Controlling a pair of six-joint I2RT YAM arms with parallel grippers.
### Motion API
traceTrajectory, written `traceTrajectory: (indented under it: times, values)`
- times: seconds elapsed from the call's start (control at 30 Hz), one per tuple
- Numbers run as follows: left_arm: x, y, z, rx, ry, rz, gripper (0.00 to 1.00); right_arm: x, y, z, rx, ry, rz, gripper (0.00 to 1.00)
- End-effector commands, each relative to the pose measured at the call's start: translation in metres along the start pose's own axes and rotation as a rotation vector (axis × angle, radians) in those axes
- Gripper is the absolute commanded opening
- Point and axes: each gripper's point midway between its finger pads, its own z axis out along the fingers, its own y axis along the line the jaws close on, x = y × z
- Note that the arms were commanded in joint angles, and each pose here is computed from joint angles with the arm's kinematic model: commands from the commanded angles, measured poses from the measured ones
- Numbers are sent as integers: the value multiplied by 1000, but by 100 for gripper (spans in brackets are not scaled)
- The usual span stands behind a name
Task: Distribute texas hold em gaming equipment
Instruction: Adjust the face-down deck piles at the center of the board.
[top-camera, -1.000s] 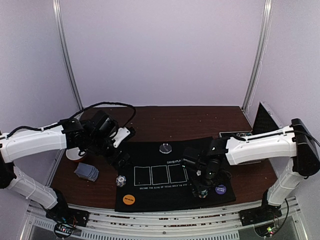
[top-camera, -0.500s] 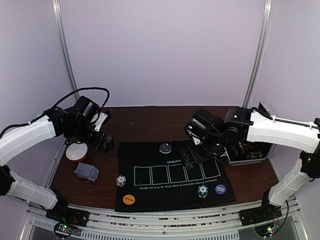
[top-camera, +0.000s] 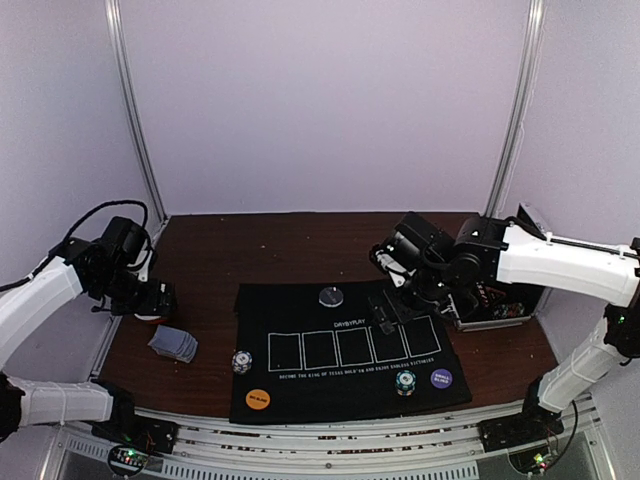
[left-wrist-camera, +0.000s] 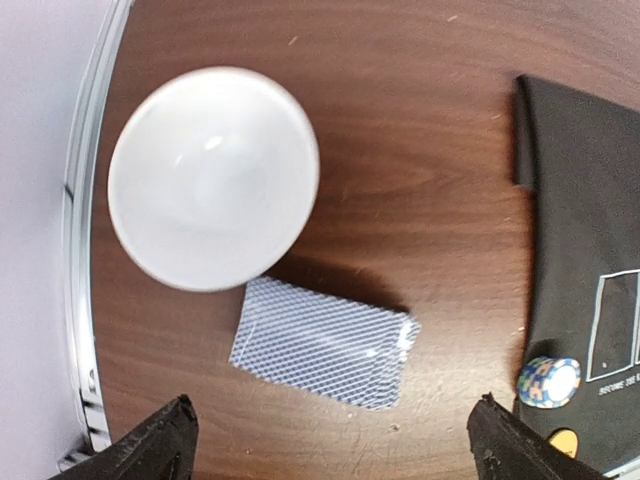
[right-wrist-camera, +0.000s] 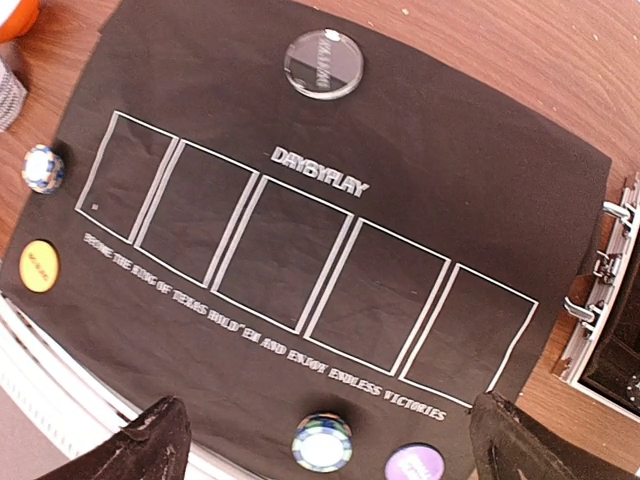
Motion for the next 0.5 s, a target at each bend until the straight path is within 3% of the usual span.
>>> traceTrajectory:
  times: [0.0, 0.1, 0.2, 0.47]
  values:
    - [13, 10, 14, 22, 39, -101, 98, 1, -9, -3, -13, -13, -30, 100]
    - [23, 29, 32, -23, 75, -183, 93, 3, -11, 0, -24, -4, -40, 100]
    - [23, 42, 36, -74, 73, -234, 81, 7, -14, 3, -21, 9, -51, 100]
    - [25, 76, 45, -108, 79, -396, 66, 11, -20, 8, -30, 27, -50, 100]
